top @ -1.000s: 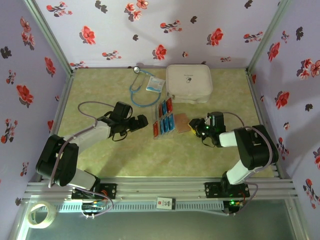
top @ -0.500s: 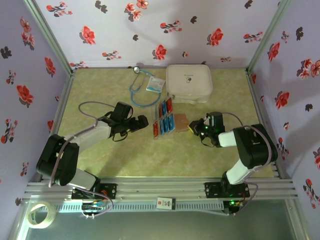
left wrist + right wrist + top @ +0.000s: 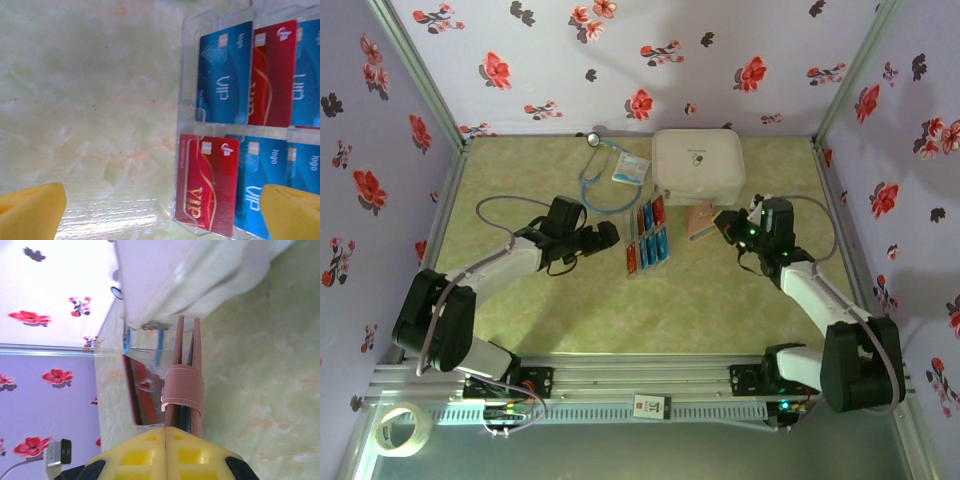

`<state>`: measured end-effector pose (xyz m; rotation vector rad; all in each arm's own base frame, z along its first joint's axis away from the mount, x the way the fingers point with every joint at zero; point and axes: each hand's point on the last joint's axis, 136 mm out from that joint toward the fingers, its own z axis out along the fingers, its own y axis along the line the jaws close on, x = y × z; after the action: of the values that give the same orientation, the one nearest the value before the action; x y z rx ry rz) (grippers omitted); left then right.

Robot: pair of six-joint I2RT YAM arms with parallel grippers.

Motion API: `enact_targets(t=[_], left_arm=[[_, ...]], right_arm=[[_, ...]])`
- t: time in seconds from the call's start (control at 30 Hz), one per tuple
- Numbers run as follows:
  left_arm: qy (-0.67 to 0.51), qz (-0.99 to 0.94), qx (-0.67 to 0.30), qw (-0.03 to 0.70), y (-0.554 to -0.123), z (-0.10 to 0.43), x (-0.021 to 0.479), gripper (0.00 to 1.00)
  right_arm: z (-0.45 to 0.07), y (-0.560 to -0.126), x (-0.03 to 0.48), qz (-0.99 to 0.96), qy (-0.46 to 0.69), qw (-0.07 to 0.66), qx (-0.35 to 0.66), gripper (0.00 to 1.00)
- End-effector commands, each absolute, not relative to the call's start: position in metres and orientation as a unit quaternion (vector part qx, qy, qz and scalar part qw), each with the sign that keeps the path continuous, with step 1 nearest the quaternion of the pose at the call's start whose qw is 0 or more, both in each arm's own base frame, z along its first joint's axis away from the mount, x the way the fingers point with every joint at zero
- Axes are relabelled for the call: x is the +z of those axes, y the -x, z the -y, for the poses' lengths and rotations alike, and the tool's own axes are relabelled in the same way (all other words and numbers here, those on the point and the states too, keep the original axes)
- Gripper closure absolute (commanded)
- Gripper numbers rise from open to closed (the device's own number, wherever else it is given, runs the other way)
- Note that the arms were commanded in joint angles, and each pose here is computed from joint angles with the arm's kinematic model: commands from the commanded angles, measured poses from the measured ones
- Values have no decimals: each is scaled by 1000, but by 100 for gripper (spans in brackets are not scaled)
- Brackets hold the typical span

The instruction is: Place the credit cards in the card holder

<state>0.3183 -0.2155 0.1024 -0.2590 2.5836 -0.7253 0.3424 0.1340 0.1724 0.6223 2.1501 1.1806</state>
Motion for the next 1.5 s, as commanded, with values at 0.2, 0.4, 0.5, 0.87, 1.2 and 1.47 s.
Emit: enact_targets(t=[0.2, 0.4, 0.5, 0.87, 1.2, 1.47], left_arm=[[119, -901, -316, 274, -342, 216, 163, 0], [162, -859, -381, 302, -352, 203, 194, 0], [186, -831, -419, 315, -356, 194, 207, 0], [231, -761, -503, 339, -363, 179, 228, 15], [244, -728, -544, 338, -365, 182, 230, 33], [244, -719, -554, 341, -366, 183, 234, 45]], right_arm=[[-157, -335, 252, -780, -182, 332, 498, 100], [-227, -317, 284, -771, -106, 319, 541, 100], [-261, -310, 295, -761, -79, 311, 564, 100], [-335, -304, 305, -724, -61, 273, 630, 100], [-360, -311, 300, -699, -78, 251, 665, 100], [-374, -316, 293, -690, -86, 237, 678, 100]])
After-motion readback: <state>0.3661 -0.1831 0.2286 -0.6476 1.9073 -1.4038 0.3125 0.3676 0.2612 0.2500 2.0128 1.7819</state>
